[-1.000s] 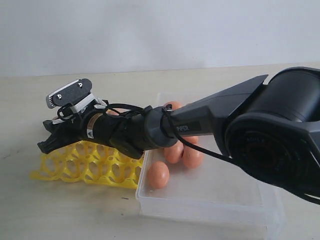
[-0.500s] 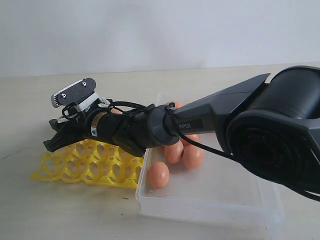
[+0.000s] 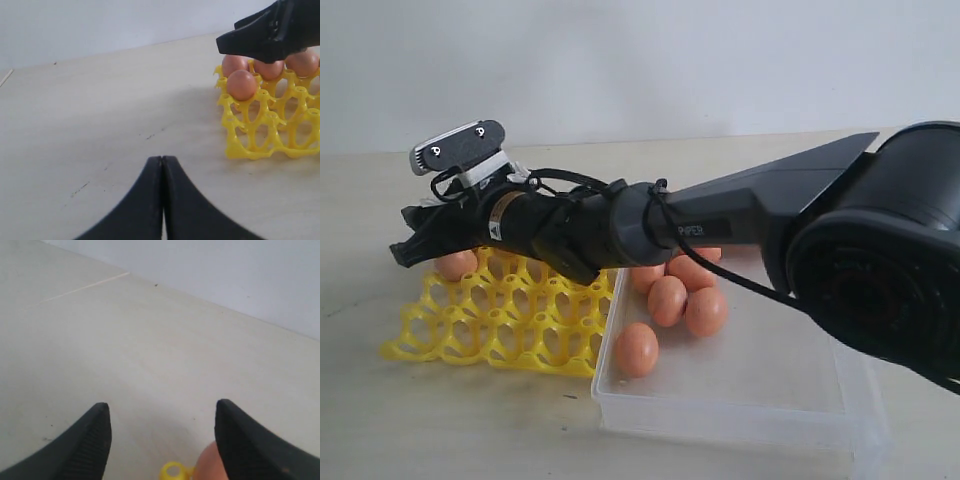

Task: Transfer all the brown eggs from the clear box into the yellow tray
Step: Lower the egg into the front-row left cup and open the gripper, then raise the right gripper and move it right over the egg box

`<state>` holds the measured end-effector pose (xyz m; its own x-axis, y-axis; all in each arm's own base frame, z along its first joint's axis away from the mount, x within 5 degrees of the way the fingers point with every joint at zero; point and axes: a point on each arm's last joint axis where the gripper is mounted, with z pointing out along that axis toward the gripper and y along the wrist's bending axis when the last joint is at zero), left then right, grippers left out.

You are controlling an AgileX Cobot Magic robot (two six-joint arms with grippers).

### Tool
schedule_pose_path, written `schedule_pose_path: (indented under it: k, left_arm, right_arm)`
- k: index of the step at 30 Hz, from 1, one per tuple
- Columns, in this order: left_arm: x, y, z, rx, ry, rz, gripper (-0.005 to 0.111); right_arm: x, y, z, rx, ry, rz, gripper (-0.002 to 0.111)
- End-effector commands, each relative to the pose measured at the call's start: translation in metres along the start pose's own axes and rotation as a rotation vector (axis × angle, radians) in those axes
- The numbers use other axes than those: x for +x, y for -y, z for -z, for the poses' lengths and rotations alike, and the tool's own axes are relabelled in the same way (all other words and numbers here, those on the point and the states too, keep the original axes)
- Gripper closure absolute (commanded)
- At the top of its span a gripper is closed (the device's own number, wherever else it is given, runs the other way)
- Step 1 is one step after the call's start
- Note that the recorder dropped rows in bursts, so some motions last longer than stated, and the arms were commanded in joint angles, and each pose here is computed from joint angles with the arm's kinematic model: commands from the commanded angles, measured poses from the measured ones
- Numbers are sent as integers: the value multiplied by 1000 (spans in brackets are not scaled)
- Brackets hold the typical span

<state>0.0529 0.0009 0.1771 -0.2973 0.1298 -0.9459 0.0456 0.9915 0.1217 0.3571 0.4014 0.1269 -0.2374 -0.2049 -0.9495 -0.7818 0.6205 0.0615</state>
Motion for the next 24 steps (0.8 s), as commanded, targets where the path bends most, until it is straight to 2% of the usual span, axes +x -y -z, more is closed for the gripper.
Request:
schedule_pose_path:
  k: [1, 4, 8, 10, 13, 17, 19, 24]
  left_arm:
    - [-2, 0, 1, 4, 16, 4, 107]
    - [-2, 0, 1, 4, 16, 4, 107]
    - [-2, 0, 1, 4, 16, 4, 107]
    - [-2, 0, 1, 4, 16, 4, 107]
    - [-2, 0, 1, 4, 16, 4, 107]
    - [-2, 0, 1, 4, 16, 4, 107]
    - [-2, 0, 1, 4, 16, 4, 107]
    - [-2, 0, 1, 4, 16, 4, 107]
  right_arm:
    - [-24, 6, 15, 64, -106, -11, 49]
    - [-35, 9, 31, 127, -260, -12, 53]
    - [-54, 12, 56, 183, -399, 22, 68]
    - [-67, 12, 71, 196, -455, 78, 81]
    - [-93, 9, 94, 196, -477, 128, 108]
    - [-127, -1, 136, 140, -436, 128, 108]
    - [-133, -4, 158, 124, -457, 140, 108]
    - [-120, -5, 210, 137, -561, 145, 108]
